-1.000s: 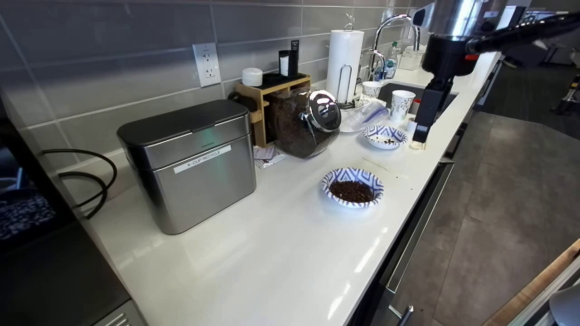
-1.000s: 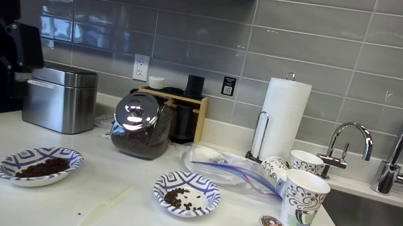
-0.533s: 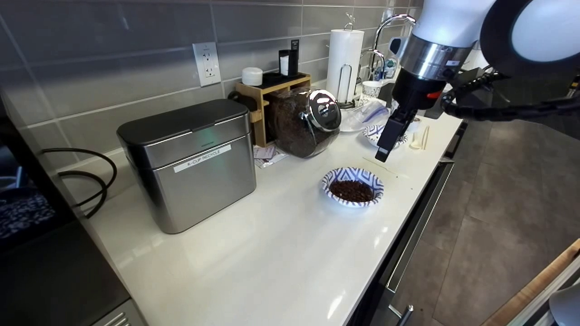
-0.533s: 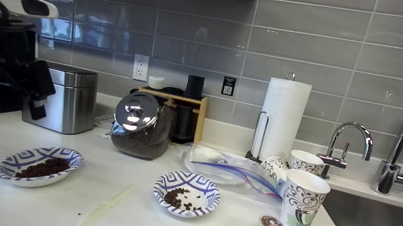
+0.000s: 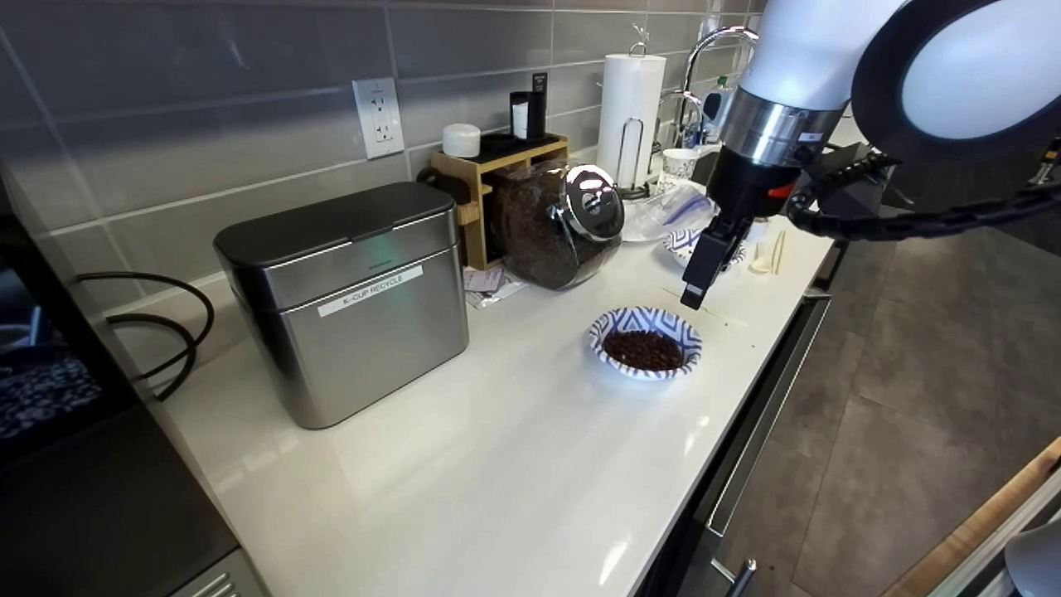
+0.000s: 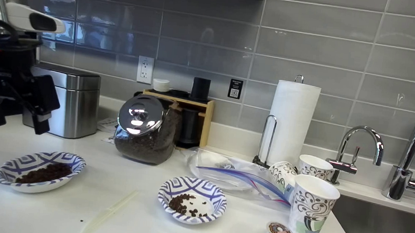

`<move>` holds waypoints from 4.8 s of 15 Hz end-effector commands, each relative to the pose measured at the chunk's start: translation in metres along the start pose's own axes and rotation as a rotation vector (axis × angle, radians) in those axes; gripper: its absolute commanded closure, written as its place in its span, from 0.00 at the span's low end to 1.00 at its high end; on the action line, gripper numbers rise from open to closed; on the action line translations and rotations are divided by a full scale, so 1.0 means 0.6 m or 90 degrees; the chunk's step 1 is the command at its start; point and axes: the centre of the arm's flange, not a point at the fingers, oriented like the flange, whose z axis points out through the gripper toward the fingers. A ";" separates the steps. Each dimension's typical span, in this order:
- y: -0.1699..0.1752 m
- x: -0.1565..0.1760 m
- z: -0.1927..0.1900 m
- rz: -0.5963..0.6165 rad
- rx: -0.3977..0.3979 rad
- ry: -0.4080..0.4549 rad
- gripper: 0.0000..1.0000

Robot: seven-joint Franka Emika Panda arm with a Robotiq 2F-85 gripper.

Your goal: Pick up the beans in the bowl on the left then place them on the plastic knife and then drop the beans on the knife into the bowl on the right

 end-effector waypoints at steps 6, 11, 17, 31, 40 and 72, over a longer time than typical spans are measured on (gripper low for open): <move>-0.002 0.058 0.099 0.033 0.019 -0.024 0.00; -0.002 0.074 0.142 0.064 0.042 -0.006 0.00; -0.006 0.091 0.182 0.069 0.046 0.002 0.00; 0.001 0.108 0.217 0.075 0.056 -0.013 0.11; -0.008 0.118 0.228 0.066 0.060 -0.019 0.34; -0.008 0.120 0.199 0.062 0.053 -0.002 0.81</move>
